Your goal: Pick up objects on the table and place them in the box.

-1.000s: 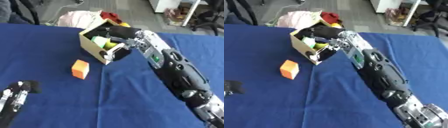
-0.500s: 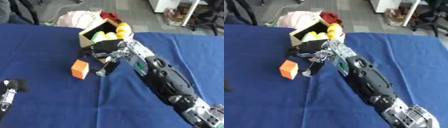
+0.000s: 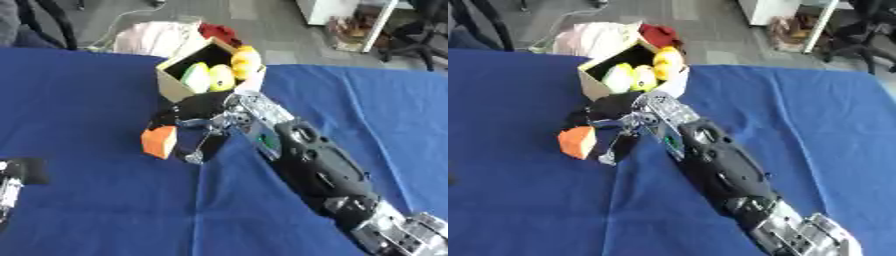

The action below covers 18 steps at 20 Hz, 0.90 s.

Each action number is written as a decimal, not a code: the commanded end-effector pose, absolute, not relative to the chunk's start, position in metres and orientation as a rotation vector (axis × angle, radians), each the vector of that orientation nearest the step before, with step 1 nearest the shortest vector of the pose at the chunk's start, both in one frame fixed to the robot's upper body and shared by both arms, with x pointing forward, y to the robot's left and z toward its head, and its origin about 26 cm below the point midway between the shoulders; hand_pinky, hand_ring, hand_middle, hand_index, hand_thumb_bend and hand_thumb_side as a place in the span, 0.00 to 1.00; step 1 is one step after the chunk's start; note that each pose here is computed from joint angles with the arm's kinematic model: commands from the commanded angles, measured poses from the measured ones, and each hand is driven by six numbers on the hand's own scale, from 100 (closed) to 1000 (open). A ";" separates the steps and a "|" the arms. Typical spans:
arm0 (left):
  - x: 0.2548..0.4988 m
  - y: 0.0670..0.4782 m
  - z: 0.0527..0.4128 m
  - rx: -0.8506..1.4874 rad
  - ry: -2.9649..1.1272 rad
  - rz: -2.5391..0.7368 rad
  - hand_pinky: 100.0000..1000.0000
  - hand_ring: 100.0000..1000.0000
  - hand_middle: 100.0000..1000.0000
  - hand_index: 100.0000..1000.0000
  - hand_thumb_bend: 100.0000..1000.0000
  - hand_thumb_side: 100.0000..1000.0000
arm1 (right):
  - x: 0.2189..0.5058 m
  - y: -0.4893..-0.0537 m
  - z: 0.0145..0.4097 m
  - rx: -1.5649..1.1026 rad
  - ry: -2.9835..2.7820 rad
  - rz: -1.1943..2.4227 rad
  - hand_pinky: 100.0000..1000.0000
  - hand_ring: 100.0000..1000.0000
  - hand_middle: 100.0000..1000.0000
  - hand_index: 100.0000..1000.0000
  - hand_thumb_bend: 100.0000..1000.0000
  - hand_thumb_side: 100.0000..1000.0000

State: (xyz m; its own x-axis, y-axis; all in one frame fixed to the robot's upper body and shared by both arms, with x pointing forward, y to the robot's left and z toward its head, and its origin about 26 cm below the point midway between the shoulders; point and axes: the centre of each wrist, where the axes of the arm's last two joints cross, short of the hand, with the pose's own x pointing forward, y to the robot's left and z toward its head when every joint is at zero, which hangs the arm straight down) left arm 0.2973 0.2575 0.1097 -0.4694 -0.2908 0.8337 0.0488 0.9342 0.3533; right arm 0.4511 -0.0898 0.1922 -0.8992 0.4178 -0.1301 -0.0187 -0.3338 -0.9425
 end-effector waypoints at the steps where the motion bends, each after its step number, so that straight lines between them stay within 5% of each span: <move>1: 0.296 0.259 0.118 0.188 -2.057 -0.399 0.62 0.49 0.43 0.62 0.00 0.75 | 0.451 -0.084 0.202 -0.547 -1.666 2.301 0.88 0.92 1.00 1.00 0.00 0.18; 13: 0.298 0.256 0.121 0.171 -2.069 -0.409 0.62 0.49 0.43 0.62 0.00 0.75 | 0.451 -0.067 0.177 -0.592 -1.647 2.280 0.89 0.93 1.00 1.00 0.00 0.22; 18: 0.298 0.255 0.121 0.168 -2.069 -0.411 0.62 0.49 0.43 0.62 0.00 0.75 | 0.454 -0.068 0.164 -0.620 -1.616 2.262 0.79 0.83 0.93 0.98 0.00 0.21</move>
